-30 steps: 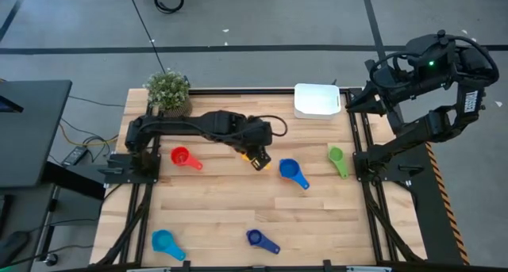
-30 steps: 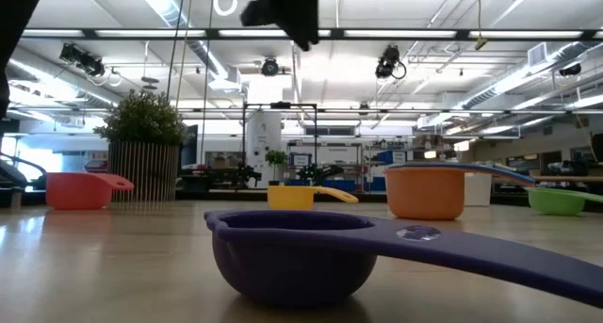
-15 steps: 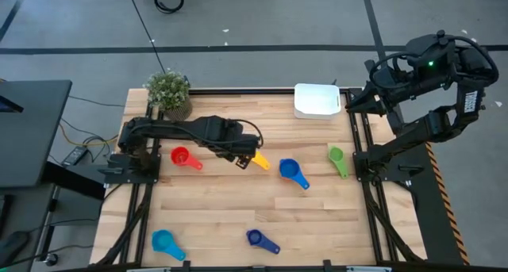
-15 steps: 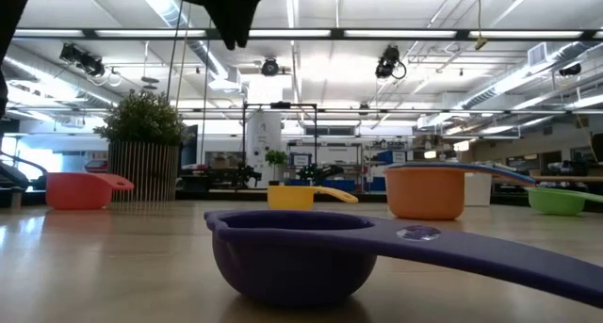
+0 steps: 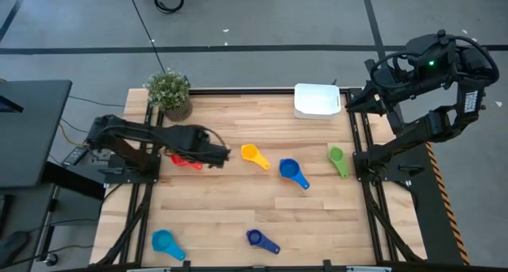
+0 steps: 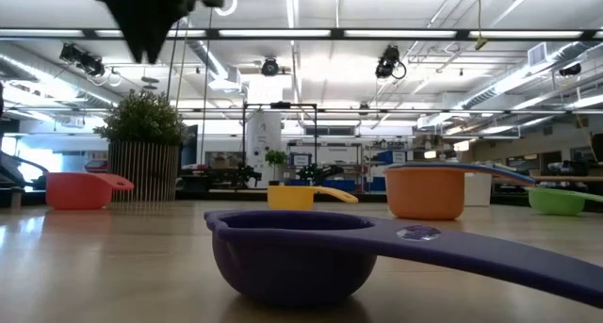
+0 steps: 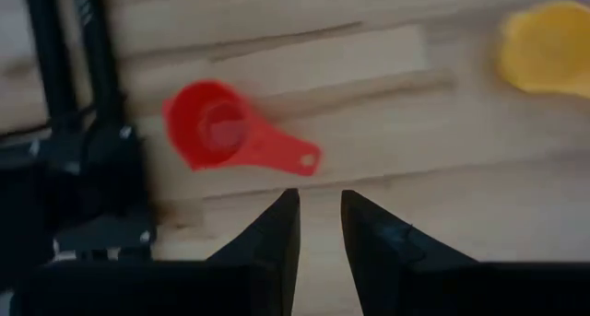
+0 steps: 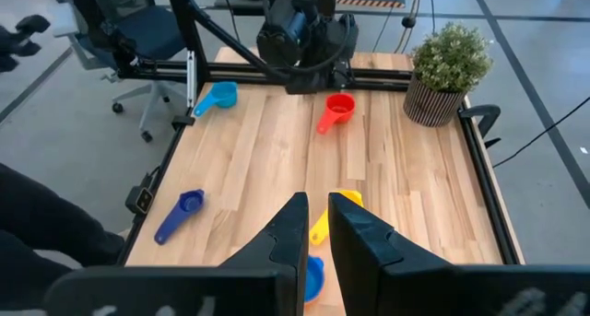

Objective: Nest measuring cups in basket
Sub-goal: Stack the red measuring cup on top of the blue measuring cup

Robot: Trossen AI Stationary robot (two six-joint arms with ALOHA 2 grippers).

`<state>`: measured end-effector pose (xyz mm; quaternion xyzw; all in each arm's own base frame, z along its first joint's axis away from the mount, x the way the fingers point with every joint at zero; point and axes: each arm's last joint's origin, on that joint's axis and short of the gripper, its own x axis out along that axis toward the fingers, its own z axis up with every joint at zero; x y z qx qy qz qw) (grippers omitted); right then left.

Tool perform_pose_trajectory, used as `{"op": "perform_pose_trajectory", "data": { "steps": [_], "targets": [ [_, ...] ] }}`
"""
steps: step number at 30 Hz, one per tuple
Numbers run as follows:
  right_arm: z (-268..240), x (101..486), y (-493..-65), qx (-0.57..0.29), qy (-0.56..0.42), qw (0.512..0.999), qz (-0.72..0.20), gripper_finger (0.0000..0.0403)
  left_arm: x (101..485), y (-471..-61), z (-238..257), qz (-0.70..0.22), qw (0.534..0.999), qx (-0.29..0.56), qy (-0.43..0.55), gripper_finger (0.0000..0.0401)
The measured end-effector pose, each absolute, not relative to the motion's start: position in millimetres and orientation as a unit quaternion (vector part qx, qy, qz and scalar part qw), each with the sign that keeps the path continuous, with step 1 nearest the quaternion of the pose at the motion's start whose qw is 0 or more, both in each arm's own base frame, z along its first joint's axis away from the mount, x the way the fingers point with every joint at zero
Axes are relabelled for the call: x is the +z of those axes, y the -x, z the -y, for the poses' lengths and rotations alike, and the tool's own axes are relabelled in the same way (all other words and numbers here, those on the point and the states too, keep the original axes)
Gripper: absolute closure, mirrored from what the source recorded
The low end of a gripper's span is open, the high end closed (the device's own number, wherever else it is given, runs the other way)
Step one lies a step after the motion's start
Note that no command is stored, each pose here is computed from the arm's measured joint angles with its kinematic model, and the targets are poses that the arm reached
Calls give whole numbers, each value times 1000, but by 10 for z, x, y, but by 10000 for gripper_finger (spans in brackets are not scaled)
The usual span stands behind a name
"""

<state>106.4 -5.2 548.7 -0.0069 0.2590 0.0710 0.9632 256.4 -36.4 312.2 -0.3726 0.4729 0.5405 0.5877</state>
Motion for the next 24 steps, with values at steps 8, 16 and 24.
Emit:
{"op": "perform_pose_trajectory", "data": {
  "steps": [8, 16, 24],
  "targets": [
    [63, 5504, -1162, 67, -4, 966, -249, 351, 2744, -2136, 313, -431, 473, 638, 428, 313],
    [81, 5501, -1323, 66, -8, 967, -247, 351, 2378, -2005, 307, -499, 466, 617, 392, 313],
    [97, 5462, -1466, 67, -10, 962, -263, 351, 2210, -1992, 306, -588, 523, 527, 320, 313]
  ]
}}
